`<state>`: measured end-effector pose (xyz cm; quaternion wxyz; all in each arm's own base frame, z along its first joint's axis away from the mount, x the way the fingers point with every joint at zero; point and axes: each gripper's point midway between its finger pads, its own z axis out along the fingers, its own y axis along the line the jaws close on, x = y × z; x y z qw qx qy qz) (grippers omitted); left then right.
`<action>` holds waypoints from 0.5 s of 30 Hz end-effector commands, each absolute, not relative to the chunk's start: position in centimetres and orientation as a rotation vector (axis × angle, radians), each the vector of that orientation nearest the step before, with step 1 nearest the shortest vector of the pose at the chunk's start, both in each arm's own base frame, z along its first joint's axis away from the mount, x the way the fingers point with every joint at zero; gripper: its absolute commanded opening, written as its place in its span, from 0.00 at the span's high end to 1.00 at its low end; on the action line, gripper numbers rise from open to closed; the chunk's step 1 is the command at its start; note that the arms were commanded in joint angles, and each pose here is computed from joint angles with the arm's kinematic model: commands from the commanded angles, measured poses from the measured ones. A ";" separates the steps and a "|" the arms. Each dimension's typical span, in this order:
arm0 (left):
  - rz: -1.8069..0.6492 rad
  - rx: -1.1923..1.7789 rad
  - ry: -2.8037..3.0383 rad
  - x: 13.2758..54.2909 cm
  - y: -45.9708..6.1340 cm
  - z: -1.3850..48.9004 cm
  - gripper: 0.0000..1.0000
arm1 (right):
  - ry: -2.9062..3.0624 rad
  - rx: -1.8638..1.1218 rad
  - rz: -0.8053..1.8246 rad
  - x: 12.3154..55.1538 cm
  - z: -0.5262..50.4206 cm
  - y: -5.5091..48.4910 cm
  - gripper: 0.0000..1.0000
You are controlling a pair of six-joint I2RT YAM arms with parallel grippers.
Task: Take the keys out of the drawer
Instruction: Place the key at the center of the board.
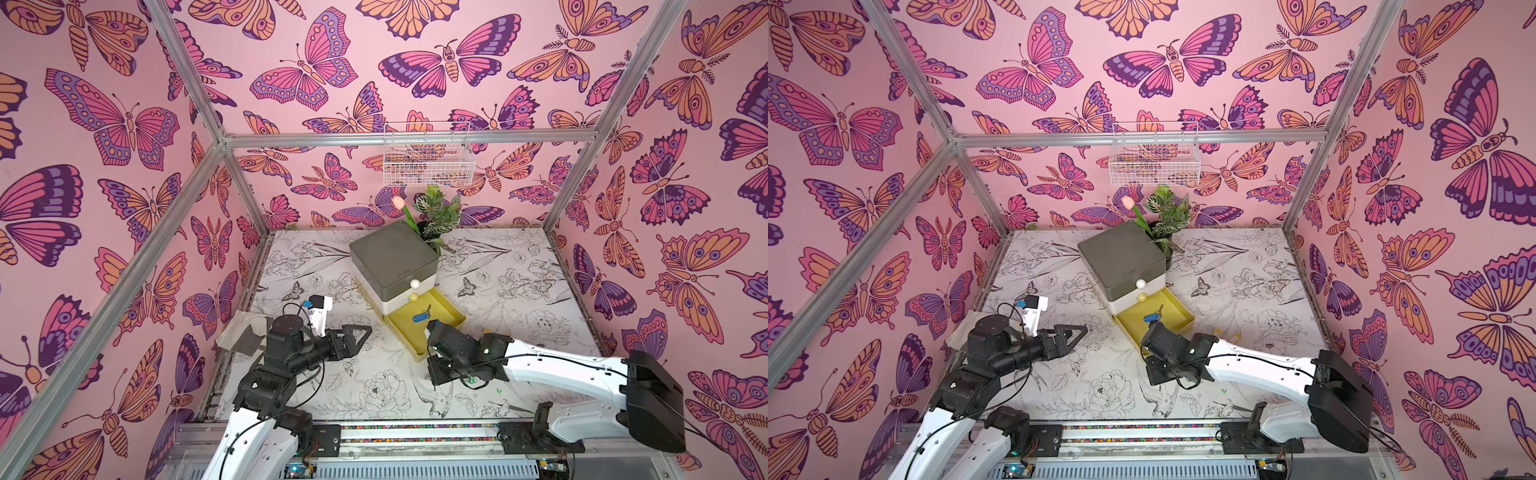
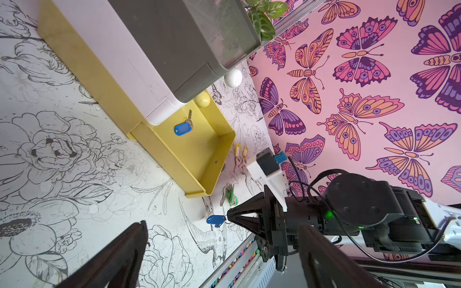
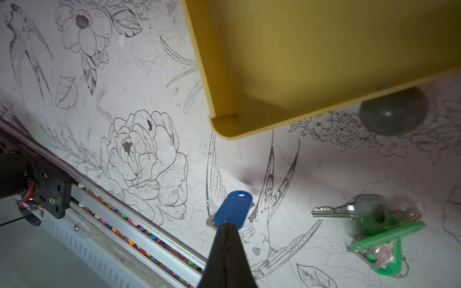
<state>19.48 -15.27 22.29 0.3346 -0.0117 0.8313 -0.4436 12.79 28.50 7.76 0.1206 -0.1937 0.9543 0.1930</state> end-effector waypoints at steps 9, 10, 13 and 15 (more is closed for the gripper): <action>-1.119 -0.062 2.200 19.4 -14.7 20.8 0.01 | 2.827 -0.569 0.524 12.1 5.4 28.0 0.95; -1.115 -0.064 2.197 19.4 -14.6 20.8 0.01 | 2.833 -0.570 0.514 12.0 5.2 27.7 0.95; -1.106 -0.071 2.198 19.5 -14.5 20.7 0.01 | 2.838 -0.558 0.497 11.8 5.0 26.8 0.95; -1.105 -0.075 2.201 19.6 -14.5 20.6 0.01 | 2.838 -0.545 0.497 11.7 5.0 26.3 0.92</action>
